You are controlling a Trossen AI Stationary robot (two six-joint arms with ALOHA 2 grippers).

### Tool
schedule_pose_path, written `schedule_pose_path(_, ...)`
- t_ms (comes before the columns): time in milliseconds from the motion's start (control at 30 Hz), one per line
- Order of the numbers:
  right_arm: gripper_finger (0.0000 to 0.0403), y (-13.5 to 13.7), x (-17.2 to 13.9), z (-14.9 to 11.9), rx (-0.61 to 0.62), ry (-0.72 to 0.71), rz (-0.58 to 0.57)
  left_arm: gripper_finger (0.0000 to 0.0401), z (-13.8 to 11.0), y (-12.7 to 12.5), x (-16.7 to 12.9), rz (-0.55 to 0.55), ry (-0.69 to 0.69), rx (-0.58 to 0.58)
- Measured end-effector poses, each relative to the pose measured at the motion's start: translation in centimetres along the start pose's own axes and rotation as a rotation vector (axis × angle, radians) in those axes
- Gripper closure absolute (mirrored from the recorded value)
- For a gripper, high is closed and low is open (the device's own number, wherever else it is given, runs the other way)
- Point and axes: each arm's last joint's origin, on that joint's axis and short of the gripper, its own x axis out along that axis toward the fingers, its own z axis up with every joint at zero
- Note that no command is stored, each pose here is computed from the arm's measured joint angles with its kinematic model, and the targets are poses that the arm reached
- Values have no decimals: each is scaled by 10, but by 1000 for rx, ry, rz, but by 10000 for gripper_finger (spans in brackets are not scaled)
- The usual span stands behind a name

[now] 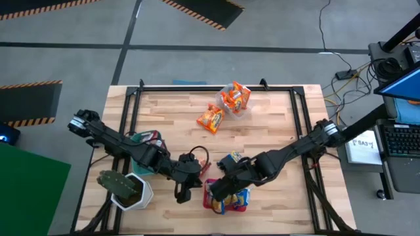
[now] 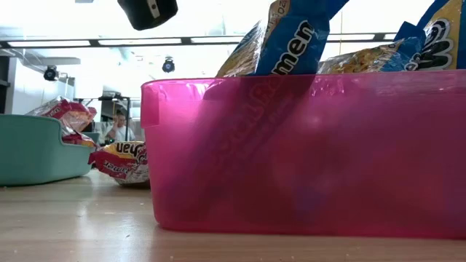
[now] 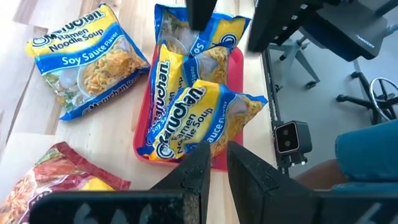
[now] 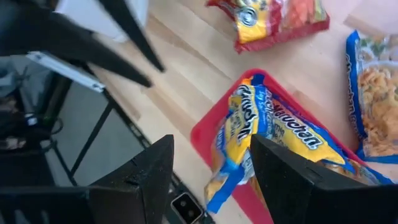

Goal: Sort Maruchan noodles
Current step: Put the top blue noodle pack into the red bin

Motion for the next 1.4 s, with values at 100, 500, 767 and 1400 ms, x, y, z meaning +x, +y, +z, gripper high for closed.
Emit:
schedule_pose_path(100,202,2,-15,-1,-34,-45,25,365,-3,-1,2,-1,7,-10)
schedule_pose_path(500,214,6,-37,-1,-121,-155,57,365,-6,-5,20,-14,3,-12)
schedule_pose_path(767,283,6,-55,0,-158,-163,90,365,-2,-3,38,-1,-56,45)
schedule_pose_path(1400,381,4,-106,-6,-287,-349,125,365,8,5,97,-82,-235,71)
